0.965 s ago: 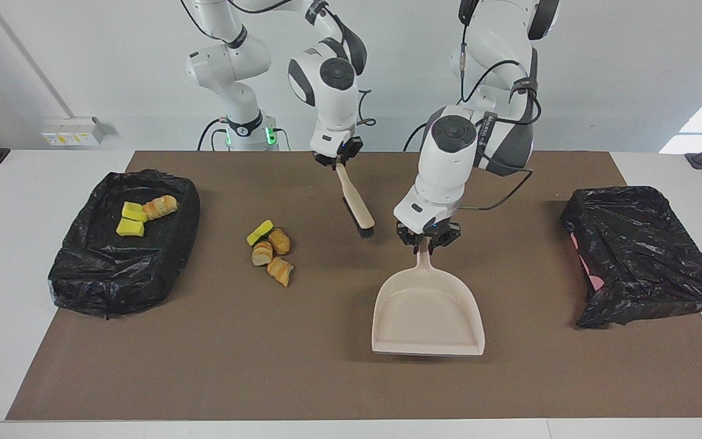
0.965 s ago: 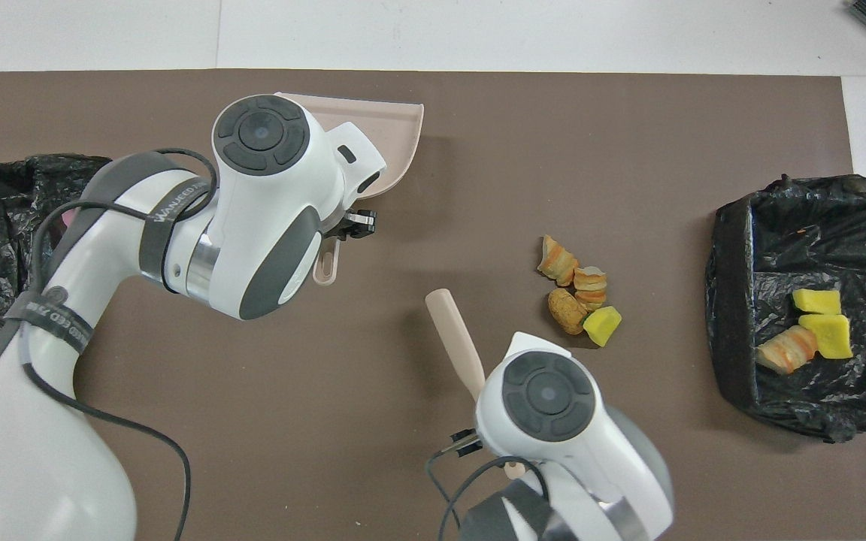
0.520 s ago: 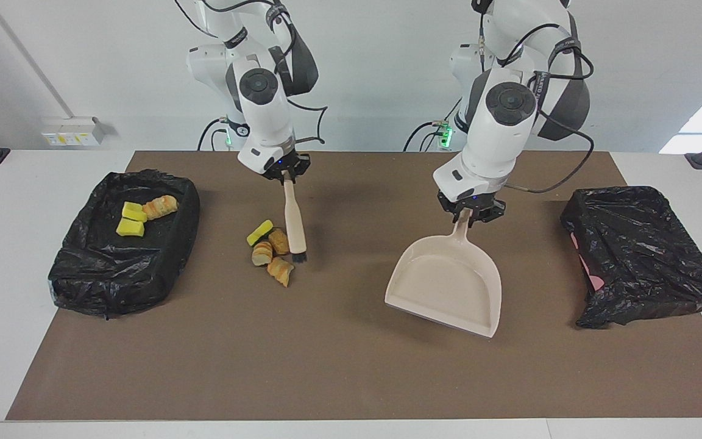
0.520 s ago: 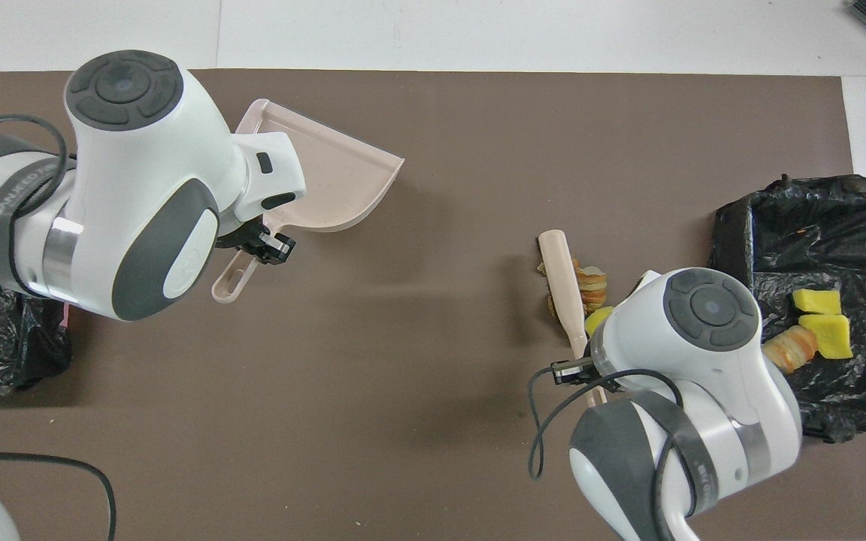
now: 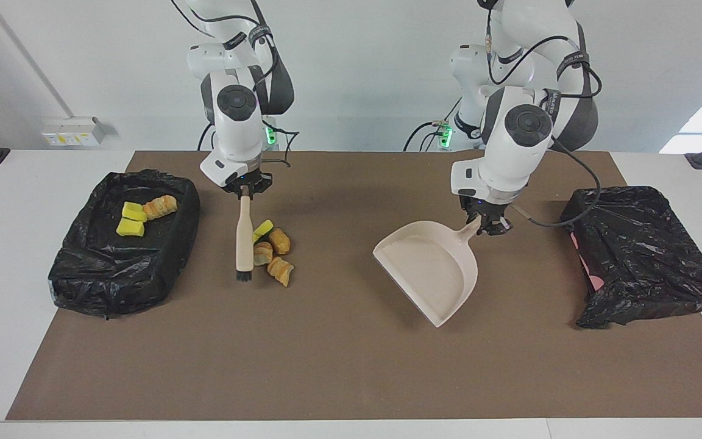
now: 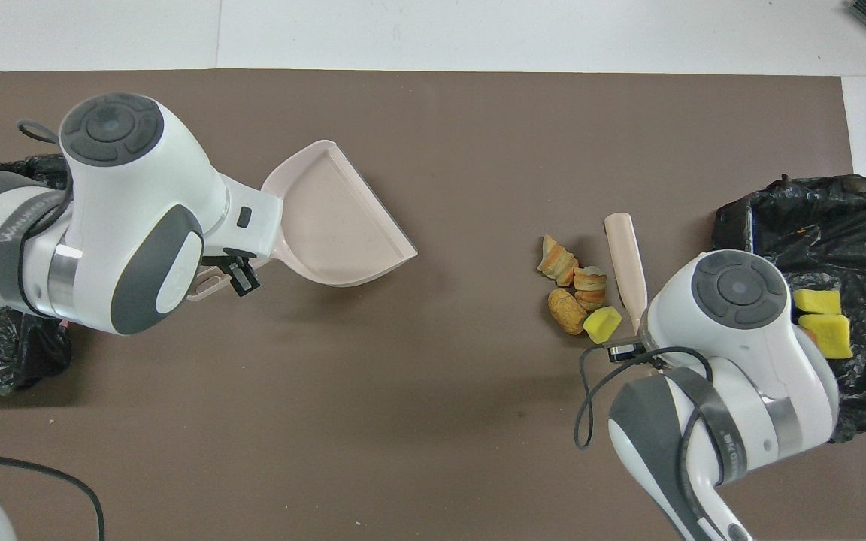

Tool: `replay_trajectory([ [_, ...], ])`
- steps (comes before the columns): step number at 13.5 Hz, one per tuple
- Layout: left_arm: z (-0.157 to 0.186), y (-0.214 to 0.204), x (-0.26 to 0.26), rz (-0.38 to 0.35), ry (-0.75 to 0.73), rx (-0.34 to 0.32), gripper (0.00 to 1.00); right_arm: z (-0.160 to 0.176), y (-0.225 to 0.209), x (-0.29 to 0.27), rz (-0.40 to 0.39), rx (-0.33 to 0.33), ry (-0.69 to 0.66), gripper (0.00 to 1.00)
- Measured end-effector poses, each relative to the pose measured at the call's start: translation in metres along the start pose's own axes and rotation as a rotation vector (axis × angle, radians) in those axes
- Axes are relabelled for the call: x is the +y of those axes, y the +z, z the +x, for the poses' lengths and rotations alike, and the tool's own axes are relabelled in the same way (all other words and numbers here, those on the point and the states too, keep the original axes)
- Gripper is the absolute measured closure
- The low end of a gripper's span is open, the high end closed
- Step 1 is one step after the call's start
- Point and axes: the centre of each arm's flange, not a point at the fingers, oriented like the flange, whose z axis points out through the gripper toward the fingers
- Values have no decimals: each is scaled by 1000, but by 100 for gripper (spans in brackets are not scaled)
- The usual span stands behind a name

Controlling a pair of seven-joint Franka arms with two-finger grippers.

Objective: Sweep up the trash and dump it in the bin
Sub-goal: 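Sweep the bread chunks toward the dustpan with the right gripper's brush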

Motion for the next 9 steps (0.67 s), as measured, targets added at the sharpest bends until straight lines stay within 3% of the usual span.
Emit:
replay_trajectory([
  [5,29,31,64,57,176,-51,69,-6,35,13,3,-69,-26,74],
  [9,56,51,121,98,307,-113,69,-7,47,-17,25,-95,-72,74],
])
